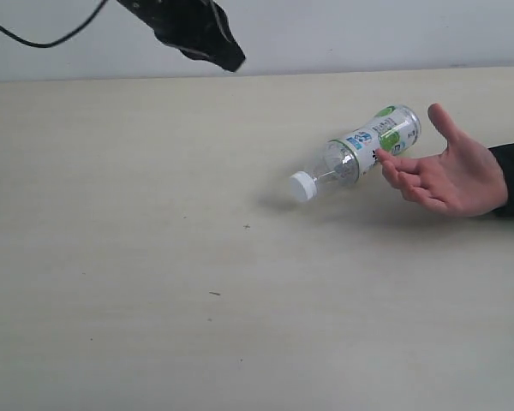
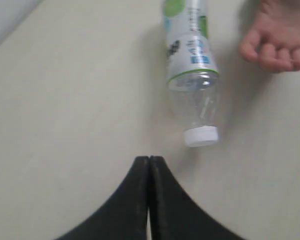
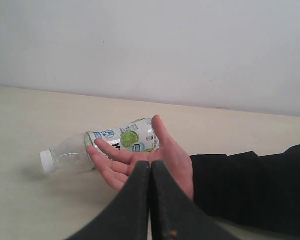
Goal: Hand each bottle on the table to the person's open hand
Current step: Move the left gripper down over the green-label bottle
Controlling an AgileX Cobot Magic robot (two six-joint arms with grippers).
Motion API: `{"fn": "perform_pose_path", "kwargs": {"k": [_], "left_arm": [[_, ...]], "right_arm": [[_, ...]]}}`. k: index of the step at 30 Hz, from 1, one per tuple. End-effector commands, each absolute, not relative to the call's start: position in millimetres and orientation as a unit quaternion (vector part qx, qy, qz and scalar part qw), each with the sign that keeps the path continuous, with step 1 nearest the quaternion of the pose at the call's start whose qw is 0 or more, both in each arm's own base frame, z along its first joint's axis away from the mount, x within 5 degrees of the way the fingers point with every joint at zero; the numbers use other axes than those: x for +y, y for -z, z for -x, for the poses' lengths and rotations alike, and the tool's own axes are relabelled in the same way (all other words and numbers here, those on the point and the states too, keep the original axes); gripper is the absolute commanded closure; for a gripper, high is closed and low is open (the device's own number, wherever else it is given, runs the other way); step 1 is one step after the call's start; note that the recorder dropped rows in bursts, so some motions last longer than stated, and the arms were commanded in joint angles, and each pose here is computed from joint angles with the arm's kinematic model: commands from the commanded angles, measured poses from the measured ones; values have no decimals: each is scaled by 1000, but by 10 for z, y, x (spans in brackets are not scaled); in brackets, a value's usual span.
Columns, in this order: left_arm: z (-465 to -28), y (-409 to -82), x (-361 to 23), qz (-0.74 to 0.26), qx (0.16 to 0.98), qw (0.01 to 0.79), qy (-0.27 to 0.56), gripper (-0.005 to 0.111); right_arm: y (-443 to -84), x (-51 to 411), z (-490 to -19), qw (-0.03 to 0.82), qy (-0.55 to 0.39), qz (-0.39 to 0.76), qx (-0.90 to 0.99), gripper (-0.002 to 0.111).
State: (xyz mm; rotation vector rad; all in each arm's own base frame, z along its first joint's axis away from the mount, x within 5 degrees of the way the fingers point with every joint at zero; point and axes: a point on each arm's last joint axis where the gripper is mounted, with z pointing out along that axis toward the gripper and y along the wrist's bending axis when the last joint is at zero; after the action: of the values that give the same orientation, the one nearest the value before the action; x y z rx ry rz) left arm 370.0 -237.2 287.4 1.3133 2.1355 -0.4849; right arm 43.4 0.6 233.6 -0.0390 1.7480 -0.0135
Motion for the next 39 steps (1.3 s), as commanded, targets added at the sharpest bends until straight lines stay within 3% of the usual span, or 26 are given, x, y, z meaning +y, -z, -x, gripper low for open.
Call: {"fn": "perform_pose_path", "kwargs": {"k": [1, 3, 5, 7, 13, 28, 39], "left_arm": [[-3645, -2628, -2733, -535, 770, 288, 192, 99], [-3607, -2477, -2900, -545, 765, 284, 191, 71], [-3537, -2308, -3050, -559, 762, 263, 196, 34], [-3511, -2177, -3168, -566, 758, 264, 188, 25], [-3595, -2009, -3322, -548, 757, 318, 156, 26], [-3693, -1630, -3386, -520, 777, 317, 160, 26], [-3767, -1707, -3498, -483, 784, 335, 200, 26]], "right_arm": [[-2338, 5, -432, 644, 6, 17, 765, 108], [-2338, 5, -432, 644, 6, 17, 765, 108], [-2338, 5, -432, 644, 6, 17, 765, 108], [-2338, 5, -432, 644, 6, 17, 765, 108], [-2338, 5, -432, 644, 6, 17, 765, 108], [-2338, 5, -432, 644, 6, 17, 765, 108], [-2338, 5, -432, 644, 6, 17, 765, 108]]}}
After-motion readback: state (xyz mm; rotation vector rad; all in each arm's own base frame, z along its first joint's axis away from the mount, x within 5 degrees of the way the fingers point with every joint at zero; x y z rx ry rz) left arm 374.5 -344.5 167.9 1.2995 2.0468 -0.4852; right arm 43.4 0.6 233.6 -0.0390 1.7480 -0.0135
